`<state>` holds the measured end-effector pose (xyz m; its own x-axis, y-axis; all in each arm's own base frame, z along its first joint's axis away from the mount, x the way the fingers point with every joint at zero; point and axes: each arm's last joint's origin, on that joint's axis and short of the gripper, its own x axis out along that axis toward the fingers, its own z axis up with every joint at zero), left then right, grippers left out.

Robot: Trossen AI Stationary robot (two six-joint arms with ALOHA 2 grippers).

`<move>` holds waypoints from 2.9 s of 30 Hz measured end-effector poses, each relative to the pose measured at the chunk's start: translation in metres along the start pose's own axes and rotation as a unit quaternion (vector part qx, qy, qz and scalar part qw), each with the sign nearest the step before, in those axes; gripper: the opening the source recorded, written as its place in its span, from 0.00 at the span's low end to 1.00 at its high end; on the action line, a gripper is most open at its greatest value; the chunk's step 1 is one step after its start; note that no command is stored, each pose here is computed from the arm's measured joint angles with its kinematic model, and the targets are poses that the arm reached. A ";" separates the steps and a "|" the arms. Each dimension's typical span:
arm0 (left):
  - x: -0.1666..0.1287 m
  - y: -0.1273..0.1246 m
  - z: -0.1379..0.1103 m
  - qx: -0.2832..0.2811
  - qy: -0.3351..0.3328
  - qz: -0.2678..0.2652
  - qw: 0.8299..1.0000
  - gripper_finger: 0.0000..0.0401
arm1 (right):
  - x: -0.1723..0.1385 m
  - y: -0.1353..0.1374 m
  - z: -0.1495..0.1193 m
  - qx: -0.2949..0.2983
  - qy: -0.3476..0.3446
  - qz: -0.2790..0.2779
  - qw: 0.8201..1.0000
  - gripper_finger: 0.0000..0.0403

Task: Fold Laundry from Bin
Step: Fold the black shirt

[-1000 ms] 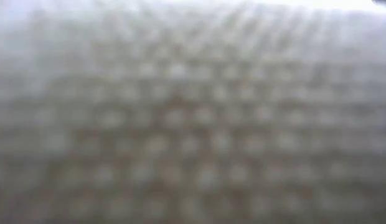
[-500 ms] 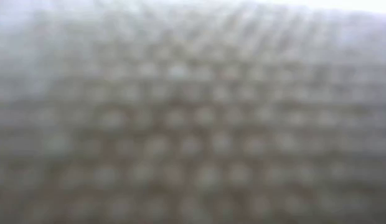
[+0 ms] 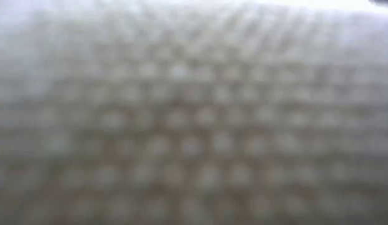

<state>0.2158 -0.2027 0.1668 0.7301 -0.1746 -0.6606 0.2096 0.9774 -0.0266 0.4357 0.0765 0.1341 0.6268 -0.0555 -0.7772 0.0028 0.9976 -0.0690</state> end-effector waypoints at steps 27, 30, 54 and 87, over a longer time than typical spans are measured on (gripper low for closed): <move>-0.009 0.021 0.017 -0.048 -0.059 0.093 0.993 0.47 | -0.017 0.077 -0.028 -0.176 0.054 0.005 0.983 0.07; -0.007 0.026 0.017 -0.061 -0.054 0.100 0.992 0.47 | -0.019 0.082 -0.031 -0.184 0.060 -0.006 0.981 0.09; 0.030 0.040 0.008 -0.080 -0.014 0.098 0.992 0.47 | -0.047 0.118 -0.018 -0.350 0.043 -0.156 0.923 0.25; 0.026 0.018 0.008 -0.039 -0.004 -0.030 0.999 0.47 | 0.004 -0.044 -0.004 -0.114 0.090 -0.064 0.987 0.51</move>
<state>0.2438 -0.1902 0.1549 0.7227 -0.2339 -0.6504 0.2022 0.9714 -0.1246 0.4348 0.0324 0.1320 0.4831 -0.2074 -0.8506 -0.1147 0.9482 -0.2963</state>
